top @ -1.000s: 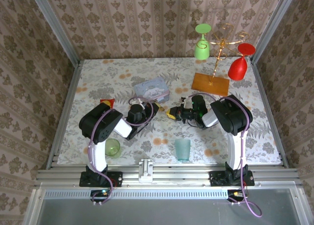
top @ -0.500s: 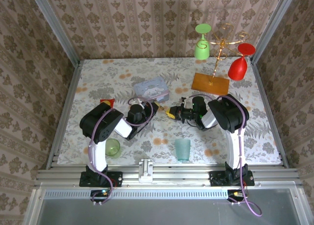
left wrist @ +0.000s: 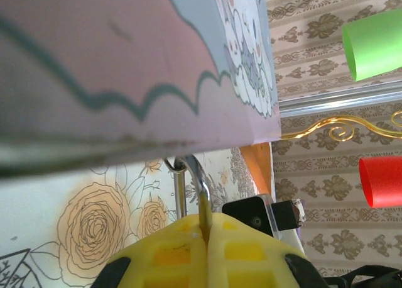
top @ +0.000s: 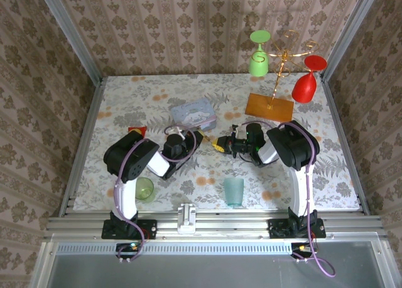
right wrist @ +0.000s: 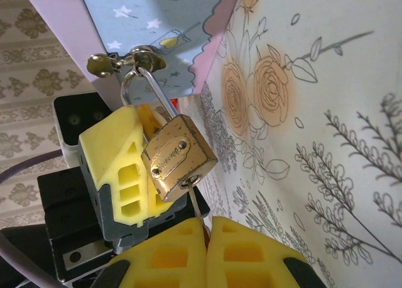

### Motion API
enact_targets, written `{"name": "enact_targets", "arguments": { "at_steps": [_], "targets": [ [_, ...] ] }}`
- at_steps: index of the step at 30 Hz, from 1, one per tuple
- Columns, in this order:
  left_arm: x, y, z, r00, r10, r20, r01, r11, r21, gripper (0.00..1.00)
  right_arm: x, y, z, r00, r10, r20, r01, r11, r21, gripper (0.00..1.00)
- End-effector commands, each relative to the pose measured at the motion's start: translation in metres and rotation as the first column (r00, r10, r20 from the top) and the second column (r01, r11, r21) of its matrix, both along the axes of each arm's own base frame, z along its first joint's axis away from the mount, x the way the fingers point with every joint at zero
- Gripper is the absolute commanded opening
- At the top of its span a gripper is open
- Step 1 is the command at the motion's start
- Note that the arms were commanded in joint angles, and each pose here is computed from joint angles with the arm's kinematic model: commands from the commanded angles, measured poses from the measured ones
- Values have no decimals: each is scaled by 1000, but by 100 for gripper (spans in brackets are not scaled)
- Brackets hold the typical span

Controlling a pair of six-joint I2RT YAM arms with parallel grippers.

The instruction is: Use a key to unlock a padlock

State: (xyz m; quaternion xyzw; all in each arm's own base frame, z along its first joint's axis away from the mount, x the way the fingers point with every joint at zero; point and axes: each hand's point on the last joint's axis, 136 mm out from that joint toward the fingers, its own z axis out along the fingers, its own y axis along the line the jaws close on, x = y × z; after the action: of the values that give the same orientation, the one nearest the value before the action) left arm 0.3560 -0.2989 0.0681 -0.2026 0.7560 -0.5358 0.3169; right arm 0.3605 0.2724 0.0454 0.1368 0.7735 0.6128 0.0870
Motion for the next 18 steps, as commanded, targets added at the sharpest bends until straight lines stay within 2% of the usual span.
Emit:
{"name": "enact_targets", "arguments": {
  "at_steps": [1,5,10,14,16,18],
  "targets": [
    [-19,-8,-16,996,-74,-43,74,997,13,1,-2,4,9,999,21,44,-19,999,-30,0],
    [-24,-8,-20,994,-96,-54,99,992,73,10,2,4,10,999,-1,52,2,1000,-23,0],
    [-29,0,-27,992,-111,-66,124,961,246,19,2,4,6,999,-10,54,12,999,-41,0],
    [-22,2,-29,992,-110,-62,122,963,239,21,0,6,1,999,-7,48,10,999,-50,0],
    [-20,2,-34,992,-106,-72,120,964,238,26,0,6,0,999,-9,45,11,999,-53,0],
    [-17,-1,-35,992,-111,-66,123,963,240,25,0,6,-2,999,-9,45,11,998,-54,0]
  ]
}}
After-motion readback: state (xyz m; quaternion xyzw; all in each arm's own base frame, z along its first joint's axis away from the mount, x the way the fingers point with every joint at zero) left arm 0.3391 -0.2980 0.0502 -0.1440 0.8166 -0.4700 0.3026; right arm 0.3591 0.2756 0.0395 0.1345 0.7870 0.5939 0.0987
